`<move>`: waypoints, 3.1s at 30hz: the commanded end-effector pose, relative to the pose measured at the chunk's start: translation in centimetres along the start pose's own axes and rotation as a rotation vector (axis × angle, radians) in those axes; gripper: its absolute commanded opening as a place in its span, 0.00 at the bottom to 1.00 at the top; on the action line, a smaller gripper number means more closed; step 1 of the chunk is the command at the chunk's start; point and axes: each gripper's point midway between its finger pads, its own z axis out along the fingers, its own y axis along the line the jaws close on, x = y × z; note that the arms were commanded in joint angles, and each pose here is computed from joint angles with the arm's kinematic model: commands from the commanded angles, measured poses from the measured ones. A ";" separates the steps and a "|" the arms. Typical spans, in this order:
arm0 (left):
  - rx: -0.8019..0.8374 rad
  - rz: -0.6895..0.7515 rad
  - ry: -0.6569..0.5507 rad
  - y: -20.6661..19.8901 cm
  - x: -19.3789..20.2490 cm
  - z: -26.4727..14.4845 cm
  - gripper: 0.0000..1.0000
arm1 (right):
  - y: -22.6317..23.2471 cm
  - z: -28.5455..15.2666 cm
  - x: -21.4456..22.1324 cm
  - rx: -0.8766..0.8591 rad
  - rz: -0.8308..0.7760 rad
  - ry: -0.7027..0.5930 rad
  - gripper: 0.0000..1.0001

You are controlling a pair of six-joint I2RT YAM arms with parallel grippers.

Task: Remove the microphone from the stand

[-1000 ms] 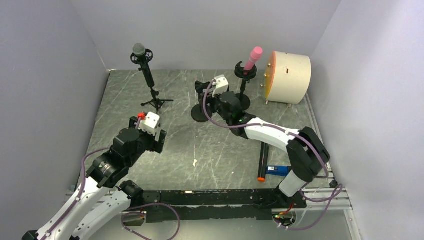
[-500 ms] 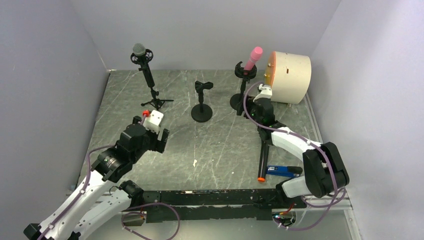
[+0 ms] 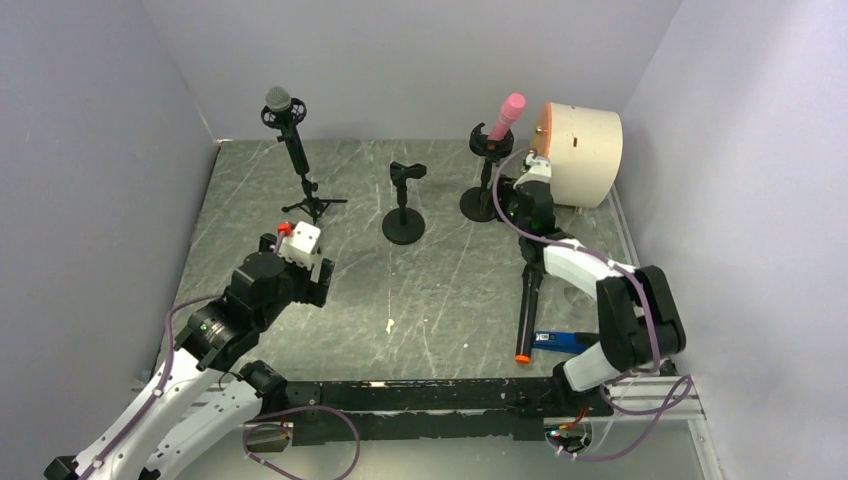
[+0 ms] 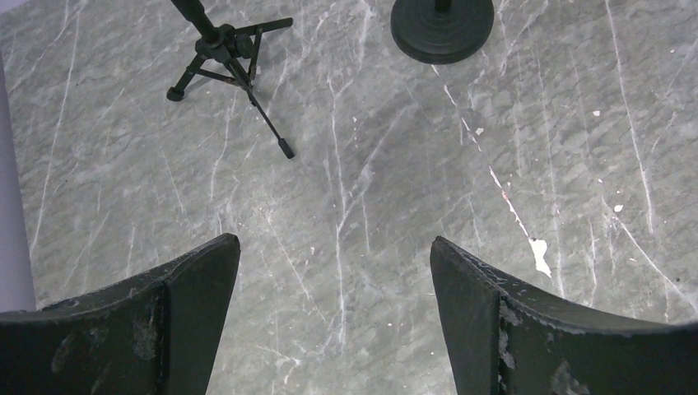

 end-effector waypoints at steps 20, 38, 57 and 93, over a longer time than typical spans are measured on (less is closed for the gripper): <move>-0.057 -0.010 -0.001 1.0 -0.9 0.0 0.89 | 2.4 9.0 -5.3 -0.090 -0.290 -0.200 0.43; -0.042 0.001 0.024 0.7 -0.6 0.3 0.89 | 2.8 10.0 -5.0 -0.108 -0.310 -0.178 0.54; -0.030 -0.006 0.004 0.6 -0.8 0.1 0.88 | 6.1 4.9 -3.6 -0.307 -0.211 -0.163 0.18; 0.028 -0.007 -0.002 -0.5 -1.0 0.3 0.88 | 16.2 -11.5 7.9 -0.512 -0.239 0.024 0.62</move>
